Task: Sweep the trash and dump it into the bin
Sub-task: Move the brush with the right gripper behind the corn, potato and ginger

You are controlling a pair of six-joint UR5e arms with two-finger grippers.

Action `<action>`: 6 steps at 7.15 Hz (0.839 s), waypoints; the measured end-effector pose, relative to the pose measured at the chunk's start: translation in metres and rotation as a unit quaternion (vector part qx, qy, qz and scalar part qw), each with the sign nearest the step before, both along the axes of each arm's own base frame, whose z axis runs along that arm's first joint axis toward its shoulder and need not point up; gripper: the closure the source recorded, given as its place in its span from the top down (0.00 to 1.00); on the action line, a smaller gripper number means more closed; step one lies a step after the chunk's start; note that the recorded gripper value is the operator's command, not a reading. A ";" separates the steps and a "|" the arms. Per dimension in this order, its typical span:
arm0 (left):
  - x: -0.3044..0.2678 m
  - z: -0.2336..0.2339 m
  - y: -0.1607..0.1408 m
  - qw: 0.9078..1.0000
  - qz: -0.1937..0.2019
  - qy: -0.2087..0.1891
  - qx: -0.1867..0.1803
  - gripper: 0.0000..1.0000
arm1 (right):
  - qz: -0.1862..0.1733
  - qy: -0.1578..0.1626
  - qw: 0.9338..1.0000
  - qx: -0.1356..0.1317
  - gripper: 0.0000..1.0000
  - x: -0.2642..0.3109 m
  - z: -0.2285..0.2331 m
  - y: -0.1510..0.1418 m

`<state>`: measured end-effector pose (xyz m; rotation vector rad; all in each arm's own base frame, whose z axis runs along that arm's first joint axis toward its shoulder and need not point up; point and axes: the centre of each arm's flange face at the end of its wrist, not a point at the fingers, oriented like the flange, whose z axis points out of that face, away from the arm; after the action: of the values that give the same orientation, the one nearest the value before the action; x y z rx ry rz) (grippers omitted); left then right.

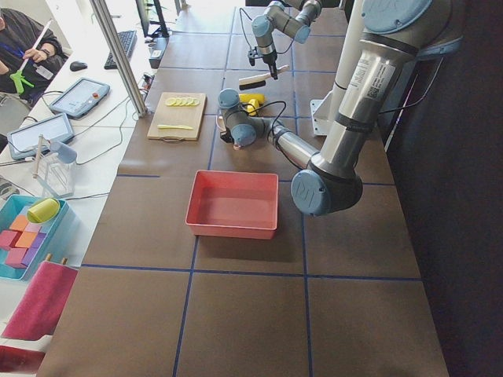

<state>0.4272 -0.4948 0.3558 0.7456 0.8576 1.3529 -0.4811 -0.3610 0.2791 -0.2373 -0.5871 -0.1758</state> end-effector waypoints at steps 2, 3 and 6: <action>-0.001 0.000 0.000 1.000 0.000 0.000 0.000 0.00 | -0.008 -0.001 1.000 -0.002 0.00 -0.013 -0.005 0.010; -0.001 0.000 0.000 1.000 -0.001 -0.001 0.000 0.00 | -0.009 -0.002 1.000 -0.002 0.00 -0.015 -0.007 0.012; 0.005 0.002 0.002 1.000 -0.007 -0.012 0.004 0.00 | -0.008 -0.004 1.000 -0.002 0.00 -0.015 -0.010 0.013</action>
<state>0.4317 -0.4930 0.3580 0.7393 0.8275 1.3500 -0.4962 -0.3481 0.2689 -0.2455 -0.5935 -0.1920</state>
